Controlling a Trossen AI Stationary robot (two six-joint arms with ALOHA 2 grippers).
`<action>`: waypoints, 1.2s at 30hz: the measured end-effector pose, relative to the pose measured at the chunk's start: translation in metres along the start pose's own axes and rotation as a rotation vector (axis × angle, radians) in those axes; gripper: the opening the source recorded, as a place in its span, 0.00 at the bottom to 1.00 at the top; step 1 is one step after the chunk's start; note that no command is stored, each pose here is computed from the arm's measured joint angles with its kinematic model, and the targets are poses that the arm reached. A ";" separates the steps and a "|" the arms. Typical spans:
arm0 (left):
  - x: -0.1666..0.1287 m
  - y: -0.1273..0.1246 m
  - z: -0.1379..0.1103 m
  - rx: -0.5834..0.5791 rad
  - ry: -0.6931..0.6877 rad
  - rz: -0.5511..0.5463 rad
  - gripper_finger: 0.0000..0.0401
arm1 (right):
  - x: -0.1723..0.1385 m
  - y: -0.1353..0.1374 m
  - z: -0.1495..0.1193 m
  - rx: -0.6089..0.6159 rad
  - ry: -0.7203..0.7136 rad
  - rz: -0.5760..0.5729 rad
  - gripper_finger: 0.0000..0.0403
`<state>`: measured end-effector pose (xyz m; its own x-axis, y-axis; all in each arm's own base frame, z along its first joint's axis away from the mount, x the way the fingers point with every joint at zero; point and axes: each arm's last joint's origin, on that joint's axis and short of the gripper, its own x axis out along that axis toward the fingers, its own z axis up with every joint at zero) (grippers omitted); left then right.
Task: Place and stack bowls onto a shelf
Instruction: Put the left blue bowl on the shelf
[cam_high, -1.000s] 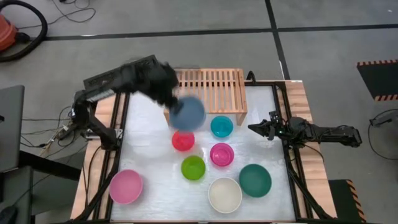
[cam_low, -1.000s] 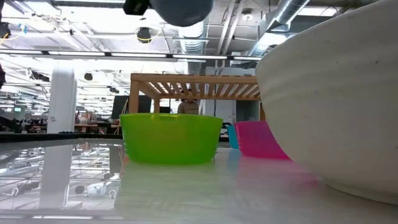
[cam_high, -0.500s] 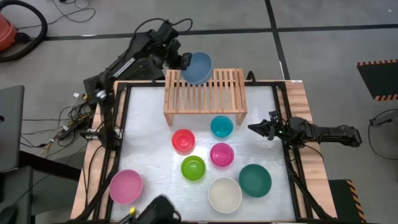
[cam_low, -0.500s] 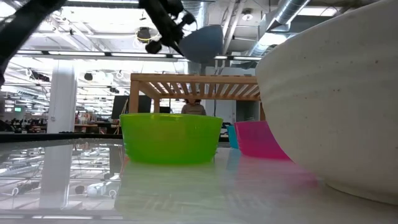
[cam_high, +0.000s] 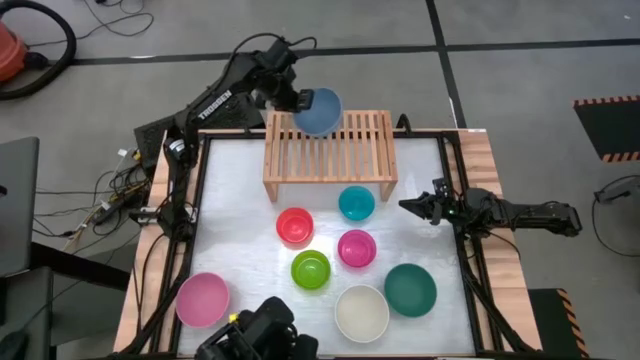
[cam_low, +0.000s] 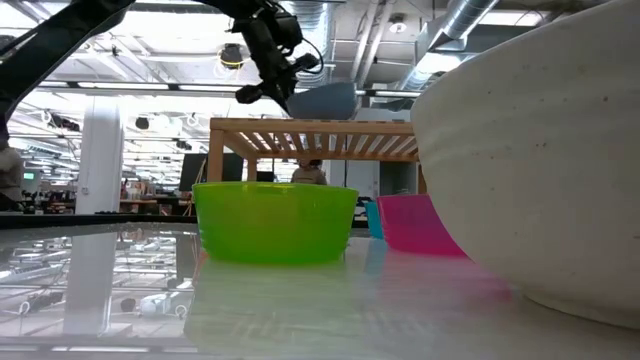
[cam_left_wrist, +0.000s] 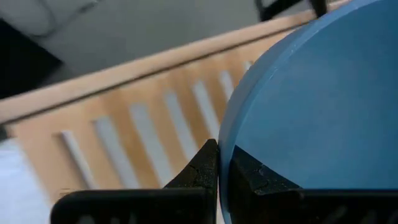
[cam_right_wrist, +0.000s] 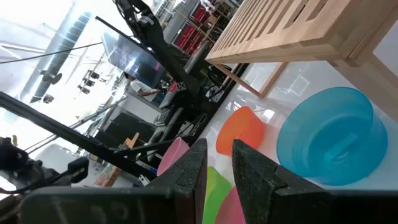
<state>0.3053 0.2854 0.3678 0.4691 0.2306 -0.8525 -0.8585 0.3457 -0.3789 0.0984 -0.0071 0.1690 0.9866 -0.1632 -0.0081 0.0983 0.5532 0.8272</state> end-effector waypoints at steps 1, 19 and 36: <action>0.000 0.001 0.000 0.009 -0.006 0.022 0.00 | 0.000 0.000 0.000 -0.003 0.000 0.000 0.26; 0.016 -0.005 -0.002 0.026 -0.043 0.031 0.00 | 0.000 0.000 0.000 -0.008 0.001 0.000 0.26; 0.018 -0.016 -0.003 0.053 -0.069 -0.016 0.00 | 0.000 0.000 0.000 -0.007 0.001 0.000 0.26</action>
<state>0.3266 0.2811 0.3574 0.4974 0.2861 -0.8190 -0.8395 0.3967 -0.3713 0.0984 -0.0071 0.1688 0.9867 -0.1623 -0.0093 0.0997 0.5592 0.8230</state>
